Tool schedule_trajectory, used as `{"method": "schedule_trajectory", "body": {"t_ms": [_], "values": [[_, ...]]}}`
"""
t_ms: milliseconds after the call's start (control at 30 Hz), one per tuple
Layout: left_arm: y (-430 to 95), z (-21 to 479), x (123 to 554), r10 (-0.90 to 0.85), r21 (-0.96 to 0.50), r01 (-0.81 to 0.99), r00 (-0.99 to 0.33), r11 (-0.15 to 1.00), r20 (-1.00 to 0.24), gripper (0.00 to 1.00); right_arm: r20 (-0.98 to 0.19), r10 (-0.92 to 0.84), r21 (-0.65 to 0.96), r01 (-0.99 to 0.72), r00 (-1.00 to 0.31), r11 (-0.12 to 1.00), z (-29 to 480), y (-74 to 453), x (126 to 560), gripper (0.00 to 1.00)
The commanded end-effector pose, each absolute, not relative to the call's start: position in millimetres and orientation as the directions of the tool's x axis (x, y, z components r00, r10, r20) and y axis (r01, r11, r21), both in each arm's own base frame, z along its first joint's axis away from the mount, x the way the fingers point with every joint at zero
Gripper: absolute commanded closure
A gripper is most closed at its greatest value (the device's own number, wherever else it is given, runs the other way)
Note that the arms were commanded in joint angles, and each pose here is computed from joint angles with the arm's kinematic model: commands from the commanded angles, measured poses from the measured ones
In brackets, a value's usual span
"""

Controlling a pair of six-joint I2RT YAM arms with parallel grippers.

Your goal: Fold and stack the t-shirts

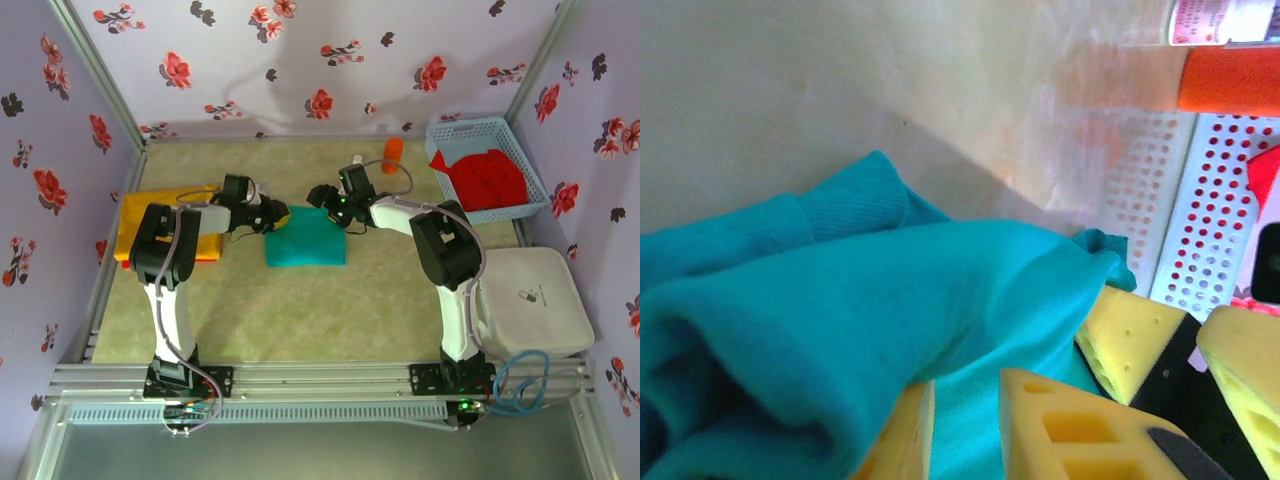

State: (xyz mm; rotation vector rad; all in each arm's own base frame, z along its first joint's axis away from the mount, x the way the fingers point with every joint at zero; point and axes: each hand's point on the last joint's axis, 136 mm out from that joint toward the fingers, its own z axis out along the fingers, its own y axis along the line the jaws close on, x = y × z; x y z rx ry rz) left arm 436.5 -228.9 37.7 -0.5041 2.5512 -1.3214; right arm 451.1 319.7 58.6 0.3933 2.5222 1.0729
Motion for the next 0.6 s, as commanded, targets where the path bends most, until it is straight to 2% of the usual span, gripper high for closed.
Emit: {"method": "schedule_trajectory", "body": {"t_ms": [0,200,367,567], "values": [[-201.6,7.2,436.1,-0.506,-0.792,-0.313,-0.863,0.524,0.006,0.77,-0.23,0.388,0.661,0.149,-0.892,0.736,19.2,297.8,445.5,0.23],[-196.3,21.3,428.5,-0.489,-0.775,-0.292,-0.872,0.561,-0.026,0.78,-0.235,0.39,0.717,0.112,-0.89,0.688,35.7,302.4,450.4,0.21],[-192.0,67.6,416.0,-0.401,-0.739,-0.181,-0.907,0.649,-0.13,0.73,-0.27,0.295,0.734,0.003,-0.917,0.679,78.4,314.7,448.4,0.17],[-188.0,111.1,390.9,-0.332,-0.702,-0.099,-0.921,0.705,-0.204,0.7,-0.282,0.299,0.748,-0.014,-0.912,0.663,117.5,312.4,437.5,0.16]]}}
